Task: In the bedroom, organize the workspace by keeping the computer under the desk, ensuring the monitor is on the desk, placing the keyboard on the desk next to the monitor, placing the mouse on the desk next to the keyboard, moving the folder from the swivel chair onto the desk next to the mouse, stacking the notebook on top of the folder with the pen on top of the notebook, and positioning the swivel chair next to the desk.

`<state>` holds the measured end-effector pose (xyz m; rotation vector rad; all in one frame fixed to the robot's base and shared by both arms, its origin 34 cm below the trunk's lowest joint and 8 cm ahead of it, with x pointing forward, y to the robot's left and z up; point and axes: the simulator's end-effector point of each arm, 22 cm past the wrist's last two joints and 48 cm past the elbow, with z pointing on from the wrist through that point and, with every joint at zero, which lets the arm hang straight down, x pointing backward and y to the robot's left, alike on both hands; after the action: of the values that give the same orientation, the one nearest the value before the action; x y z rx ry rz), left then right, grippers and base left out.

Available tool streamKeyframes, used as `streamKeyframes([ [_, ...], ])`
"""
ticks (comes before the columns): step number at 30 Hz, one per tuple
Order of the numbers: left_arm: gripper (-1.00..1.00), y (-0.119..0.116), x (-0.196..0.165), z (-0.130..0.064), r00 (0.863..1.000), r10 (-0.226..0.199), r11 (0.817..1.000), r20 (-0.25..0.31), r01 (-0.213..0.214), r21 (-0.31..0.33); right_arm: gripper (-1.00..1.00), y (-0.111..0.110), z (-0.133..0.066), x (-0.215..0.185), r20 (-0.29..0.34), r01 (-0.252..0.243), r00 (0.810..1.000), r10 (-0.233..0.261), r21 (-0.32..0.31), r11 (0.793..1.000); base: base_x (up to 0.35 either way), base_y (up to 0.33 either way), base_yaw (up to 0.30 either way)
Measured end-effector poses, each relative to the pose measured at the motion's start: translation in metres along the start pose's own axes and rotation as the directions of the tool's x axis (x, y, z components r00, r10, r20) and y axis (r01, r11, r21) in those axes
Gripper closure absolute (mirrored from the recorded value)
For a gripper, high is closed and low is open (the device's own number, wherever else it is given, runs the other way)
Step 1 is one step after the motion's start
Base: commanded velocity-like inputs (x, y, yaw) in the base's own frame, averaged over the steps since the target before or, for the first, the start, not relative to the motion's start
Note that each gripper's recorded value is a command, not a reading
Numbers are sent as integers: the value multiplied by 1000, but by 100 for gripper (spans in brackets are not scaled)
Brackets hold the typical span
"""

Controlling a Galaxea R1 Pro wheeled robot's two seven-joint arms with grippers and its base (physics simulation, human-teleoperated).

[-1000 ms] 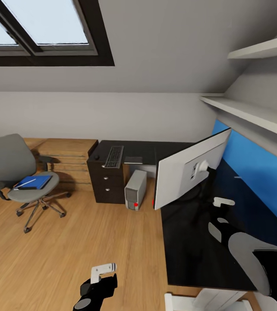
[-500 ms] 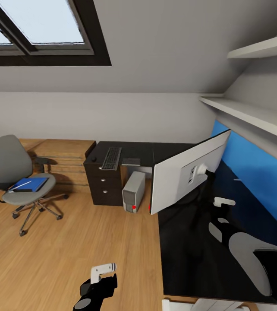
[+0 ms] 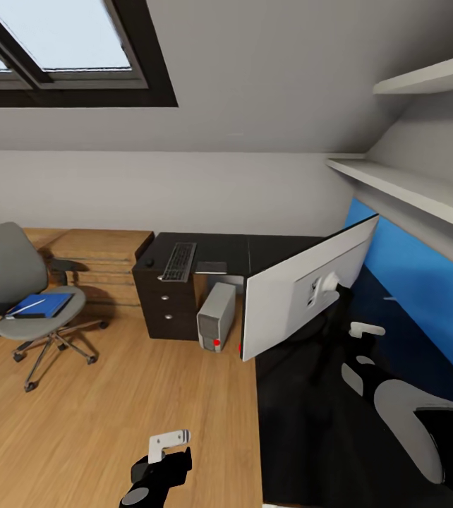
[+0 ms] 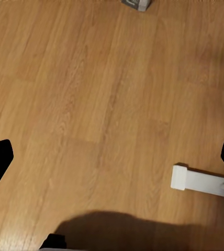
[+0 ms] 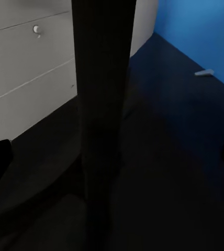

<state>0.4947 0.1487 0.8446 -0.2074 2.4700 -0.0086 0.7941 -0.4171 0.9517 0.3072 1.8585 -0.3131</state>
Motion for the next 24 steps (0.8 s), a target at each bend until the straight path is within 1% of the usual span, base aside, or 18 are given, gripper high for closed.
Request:
streamKeyframes([
  [4, -100, 0, 0, 0, 1000, 0, 1000, -1, 0, 0, -100, -1, 0, 0, 0, 1, 1000, -1, 0, 1000, 151, -11, 0],
  [12, -100, 0, 1, 0, 1000, 1, 1000, -2, -1, 0, -100, -1, 0, 0, 0, 1, 1000, -1, 1, 1000, 45, -2, 0],
  [17, -100, 0, 1, 0, 1000, 1, 1000, -2, -1, 0, -100, -1, 0, 0, 0, 1, 1000, -1, 1, 1000, 201, 0, 0],
  [24, -100, 0, 1, 1, 1000, 1, 1000, -3, -1, -1, -100, -1, 0, 0, 1, 1, 1000, -1, 1, 1000, 44, 0, 0],
])
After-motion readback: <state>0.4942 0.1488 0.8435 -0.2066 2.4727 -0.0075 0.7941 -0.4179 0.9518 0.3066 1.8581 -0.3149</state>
